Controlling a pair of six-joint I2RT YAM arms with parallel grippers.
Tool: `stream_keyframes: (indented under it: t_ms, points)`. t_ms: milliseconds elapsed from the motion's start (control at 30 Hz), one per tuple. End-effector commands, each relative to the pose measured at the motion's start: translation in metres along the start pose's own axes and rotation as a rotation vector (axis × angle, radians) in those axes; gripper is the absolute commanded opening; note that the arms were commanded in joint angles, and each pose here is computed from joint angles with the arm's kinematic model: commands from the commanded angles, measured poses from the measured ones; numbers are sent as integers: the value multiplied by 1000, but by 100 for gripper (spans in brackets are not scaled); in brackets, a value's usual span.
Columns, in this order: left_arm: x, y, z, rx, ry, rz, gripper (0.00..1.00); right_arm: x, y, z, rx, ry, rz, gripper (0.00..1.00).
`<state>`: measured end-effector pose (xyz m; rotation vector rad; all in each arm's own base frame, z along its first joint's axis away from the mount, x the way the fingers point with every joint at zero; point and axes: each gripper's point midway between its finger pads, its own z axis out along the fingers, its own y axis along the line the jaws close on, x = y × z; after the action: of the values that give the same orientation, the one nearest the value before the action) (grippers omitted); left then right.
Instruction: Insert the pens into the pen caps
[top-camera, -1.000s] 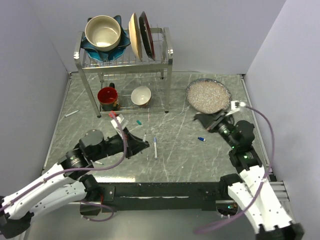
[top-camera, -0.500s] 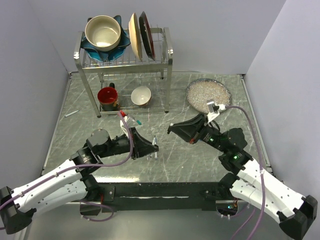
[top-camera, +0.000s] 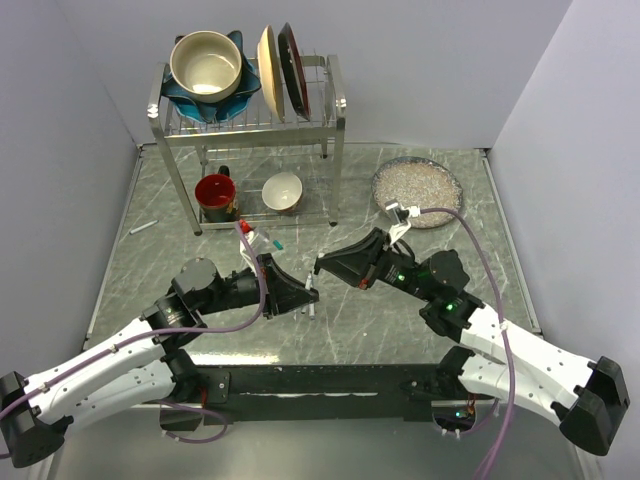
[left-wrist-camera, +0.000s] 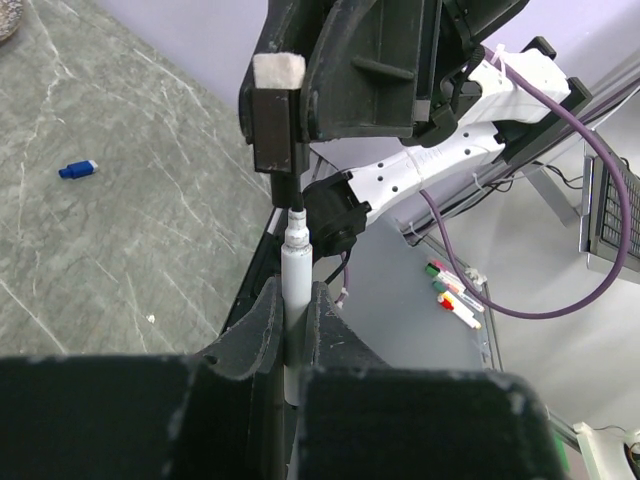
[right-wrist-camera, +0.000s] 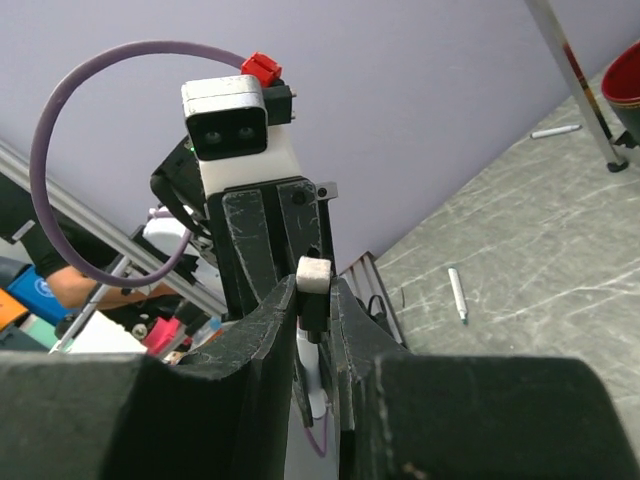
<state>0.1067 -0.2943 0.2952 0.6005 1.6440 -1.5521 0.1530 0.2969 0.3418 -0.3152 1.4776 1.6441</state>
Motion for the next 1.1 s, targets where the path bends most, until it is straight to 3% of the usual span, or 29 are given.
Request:
stream_keyframes:
  t_ms: [0, 1067]
  points:
    - [-4, -8, 0, 41, -17, 18, 1, -28, 31, 9, -81, -88, -28, 0]
    - [-1, -3, -4, 17, -19, 23, 1, -22, 33, 15, -78, -69, -15, 0]
